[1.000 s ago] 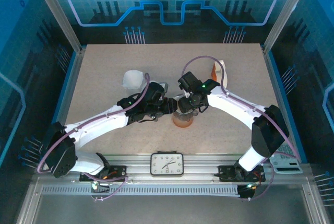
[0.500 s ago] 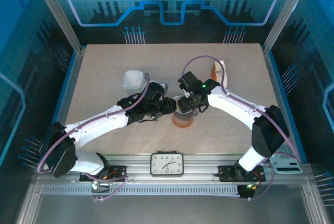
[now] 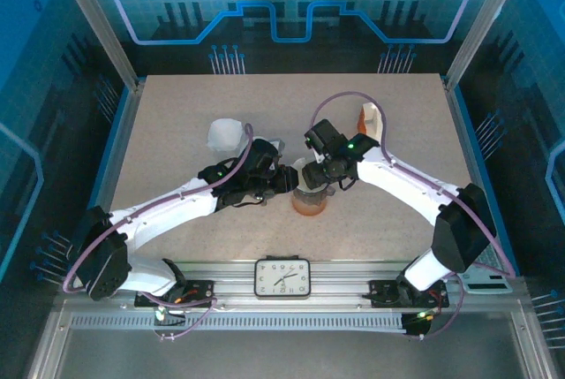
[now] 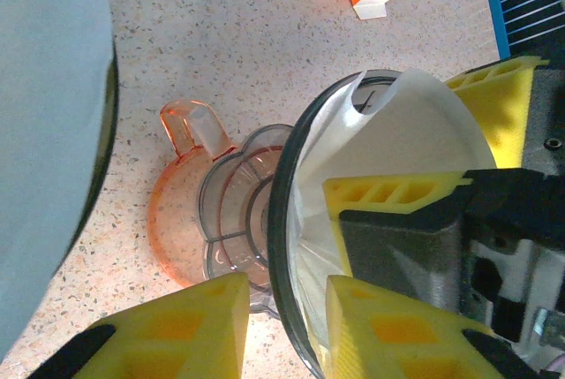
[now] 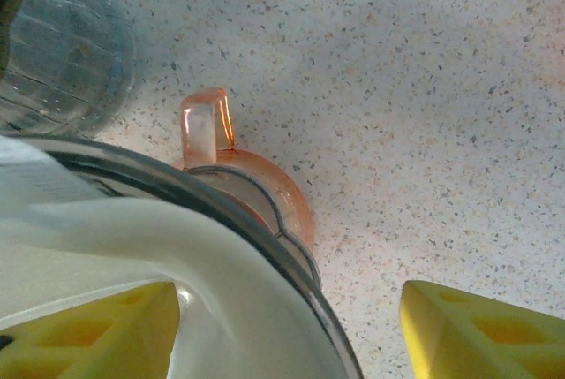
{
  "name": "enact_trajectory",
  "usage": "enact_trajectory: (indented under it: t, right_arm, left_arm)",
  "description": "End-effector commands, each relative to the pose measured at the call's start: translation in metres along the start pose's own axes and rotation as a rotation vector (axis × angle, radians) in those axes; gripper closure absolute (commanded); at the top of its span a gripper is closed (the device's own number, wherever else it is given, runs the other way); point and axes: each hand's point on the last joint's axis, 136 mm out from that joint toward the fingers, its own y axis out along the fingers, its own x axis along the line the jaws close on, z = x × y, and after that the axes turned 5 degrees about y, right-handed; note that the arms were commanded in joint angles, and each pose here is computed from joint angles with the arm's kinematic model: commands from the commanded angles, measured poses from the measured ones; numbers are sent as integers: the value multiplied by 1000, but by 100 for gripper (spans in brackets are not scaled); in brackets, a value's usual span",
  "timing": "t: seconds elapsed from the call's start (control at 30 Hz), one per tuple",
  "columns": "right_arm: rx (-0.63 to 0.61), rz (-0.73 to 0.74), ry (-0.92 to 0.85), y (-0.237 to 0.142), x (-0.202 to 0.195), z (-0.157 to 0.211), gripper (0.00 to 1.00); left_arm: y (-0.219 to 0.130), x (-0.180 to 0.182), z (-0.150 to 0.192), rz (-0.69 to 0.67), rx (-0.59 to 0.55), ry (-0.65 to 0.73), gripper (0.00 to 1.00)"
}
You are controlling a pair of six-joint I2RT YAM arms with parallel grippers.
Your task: Place the coffee filter in the dripper
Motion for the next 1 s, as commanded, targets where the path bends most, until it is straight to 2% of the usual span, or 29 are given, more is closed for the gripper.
enact_trajectory:
  t: [0.0,0.43,0.77,0.97]
  right_arm:
    - [44,38,18,15,-9,10,32]
    - [30,50,18,13,-9,2,32]
    - [85,83,16,31,-14,20,31]
    - [44,66,20,19,-11,11,31]
  left_arm:
    - [1,1,5,6,22,-2,70]
    - [2,1,5,9,19,-3,70]
    - [2,2,7,9,23,-6,70]
    - [3,3,8,9,27,-7,70]
